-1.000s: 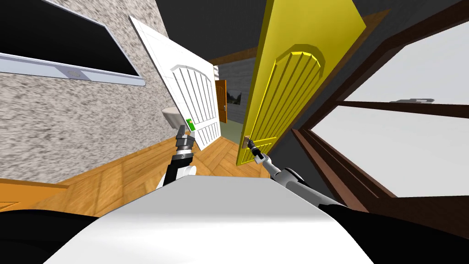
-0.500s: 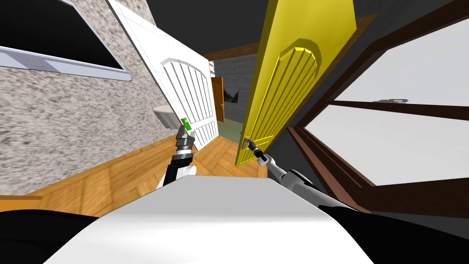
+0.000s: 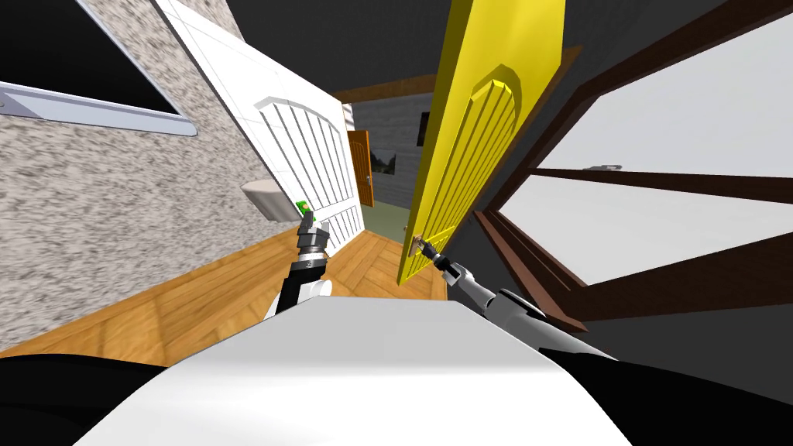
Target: Pull the door open
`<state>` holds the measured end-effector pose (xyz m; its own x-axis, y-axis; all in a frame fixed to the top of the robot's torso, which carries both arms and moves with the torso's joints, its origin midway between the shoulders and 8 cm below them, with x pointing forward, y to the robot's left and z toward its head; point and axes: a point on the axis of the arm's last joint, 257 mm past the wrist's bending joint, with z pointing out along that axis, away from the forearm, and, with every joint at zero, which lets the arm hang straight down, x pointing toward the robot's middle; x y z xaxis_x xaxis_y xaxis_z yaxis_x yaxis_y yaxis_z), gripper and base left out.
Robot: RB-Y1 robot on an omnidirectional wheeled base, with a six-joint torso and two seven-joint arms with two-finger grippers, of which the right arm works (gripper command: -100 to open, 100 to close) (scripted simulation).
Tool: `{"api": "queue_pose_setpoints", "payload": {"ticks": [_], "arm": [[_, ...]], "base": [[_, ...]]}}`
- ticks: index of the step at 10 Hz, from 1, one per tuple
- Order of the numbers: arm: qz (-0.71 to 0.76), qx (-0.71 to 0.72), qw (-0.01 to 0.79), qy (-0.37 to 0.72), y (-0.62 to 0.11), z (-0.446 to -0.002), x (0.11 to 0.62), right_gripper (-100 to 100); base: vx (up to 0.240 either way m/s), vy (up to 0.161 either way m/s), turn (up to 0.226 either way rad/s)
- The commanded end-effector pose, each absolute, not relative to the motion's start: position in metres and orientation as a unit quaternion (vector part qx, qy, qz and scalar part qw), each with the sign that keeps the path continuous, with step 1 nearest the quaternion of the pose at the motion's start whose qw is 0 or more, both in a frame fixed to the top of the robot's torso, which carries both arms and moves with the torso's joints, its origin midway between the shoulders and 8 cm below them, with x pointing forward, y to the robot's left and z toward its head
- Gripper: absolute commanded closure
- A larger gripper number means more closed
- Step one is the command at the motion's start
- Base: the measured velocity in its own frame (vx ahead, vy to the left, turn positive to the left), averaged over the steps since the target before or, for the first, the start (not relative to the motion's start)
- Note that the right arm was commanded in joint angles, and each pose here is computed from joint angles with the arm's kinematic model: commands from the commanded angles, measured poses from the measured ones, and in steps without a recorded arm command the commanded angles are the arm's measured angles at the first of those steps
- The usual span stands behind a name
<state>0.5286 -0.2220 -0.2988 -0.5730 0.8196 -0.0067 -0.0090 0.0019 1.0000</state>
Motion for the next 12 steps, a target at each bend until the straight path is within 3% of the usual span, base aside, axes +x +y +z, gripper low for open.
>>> {"api": "queue_pose_setpoints", "payload": {"ticks": [1, 4, 12], "arm": [[0.632, 0.317, 0.321, 0.63, -0.229, -0.295, 0.522, 100], [0.637, 0.31, 0.308, 0.635, -0.225, -0.302, 0.51, 100], [0.652, 0.291, 0.295, 0.635, -0.229, -0.303, 0.488, 100]], "base": [[-0.025, -0.022, -0.076], [-0.005, 0.003, -0.03], [0.032, 0.059, -0.008]]}}
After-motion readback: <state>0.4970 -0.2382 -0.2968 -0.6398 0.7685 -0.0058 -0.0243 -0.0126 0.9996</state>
